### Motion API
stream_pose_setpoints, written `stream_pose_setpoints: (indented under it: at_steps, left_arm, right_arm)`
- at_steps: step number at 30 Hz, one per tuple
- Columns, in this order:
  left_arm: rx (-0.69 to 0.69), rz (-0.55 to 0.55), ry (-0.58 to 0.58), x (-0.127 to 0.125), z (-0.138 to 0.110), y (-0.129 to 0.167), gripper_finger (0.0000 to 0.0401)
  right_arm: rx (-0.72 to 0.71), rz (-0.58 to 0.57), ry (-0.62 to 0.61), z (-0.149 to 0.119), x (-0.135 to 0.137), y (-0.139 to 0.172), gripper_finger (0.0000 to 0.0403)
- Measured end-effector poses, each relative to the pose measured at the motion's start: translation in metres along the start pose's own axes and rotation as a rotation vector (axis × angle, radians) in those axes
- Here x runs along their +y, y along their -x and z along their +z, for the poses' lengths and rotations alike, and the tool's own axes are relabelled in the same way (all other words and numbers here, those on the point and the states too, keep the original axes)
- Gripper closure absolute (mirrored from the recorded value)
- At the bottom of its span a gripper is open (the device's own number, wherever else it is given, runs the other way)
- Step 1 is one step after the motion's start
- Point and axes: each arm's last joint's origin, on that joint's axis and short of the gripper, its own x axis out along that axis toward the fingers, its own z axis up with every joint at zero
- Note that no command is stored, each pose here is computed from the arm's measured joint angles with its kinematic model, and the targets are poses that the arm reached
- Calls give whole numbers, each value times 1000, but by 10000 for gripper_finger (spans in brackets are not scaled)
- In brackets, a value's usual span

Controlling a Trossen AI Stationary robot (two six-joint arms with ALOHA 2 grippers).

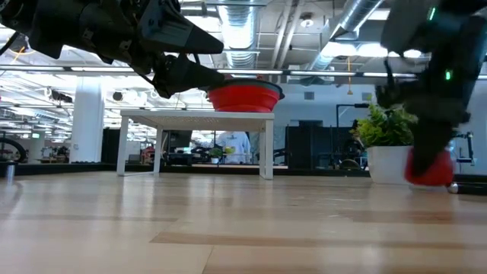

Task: Pick & Place Fruit
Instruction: Put the red apple into the red strainer bowl on the shelf

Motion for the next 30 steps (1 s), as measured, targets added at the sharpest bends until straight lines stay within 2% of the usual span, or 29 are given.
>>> stream_pose_setpoints:
  at_steps: [3, 6, 8, 10, 14, 17, 20, 26, 28, 30]
  left_arm:
    - [-6, -3, -8, 0, 1, 0, 100]
    - [-47, -33, -57, -7, 4, 2, 100]
    - [-78, -67, -129, -18, 10, 3, 100]
    - [-121, -106, -233, -34, 19, 3, 100]
    - [-212, -168, -484, -65, 36, 8, 100]
    - [-266, -147, -611, -81, 47, 12, 100]
    - [-285, -104, -621, -84, 55, 11, 100]
    - [-268, -65, -497, -72, 59, 4, 100]
    - [-252, -48, -522, -68, 56, -1, 100]
    - [-230, -36, -601, -67, 50, -5, 100]
  right_arm:
    - [-210, 211, 69, 8, 26, 13, 168]
    - [-455, 406, 216, 16, 53, 31, 160]
    - [-617, 511, 325, 19, 70, 42, 163]
    - [-754, 569, 425, 19, 82, 51, 167]
    - [-932, 627, 474, 23, 96, 59, 168]
    - [-1003, 645, 466, 28, 102, 57, 163]
    - [-1054, 673, 480, 31, 108, 52, 163]
    - [-1177, 707, 438, 39, 115, 46, 163]
    - [-1231, 735, 399, 42, 116, 47, 163]
    - [-1261, 769, 386, 45, 116, 46, 163]
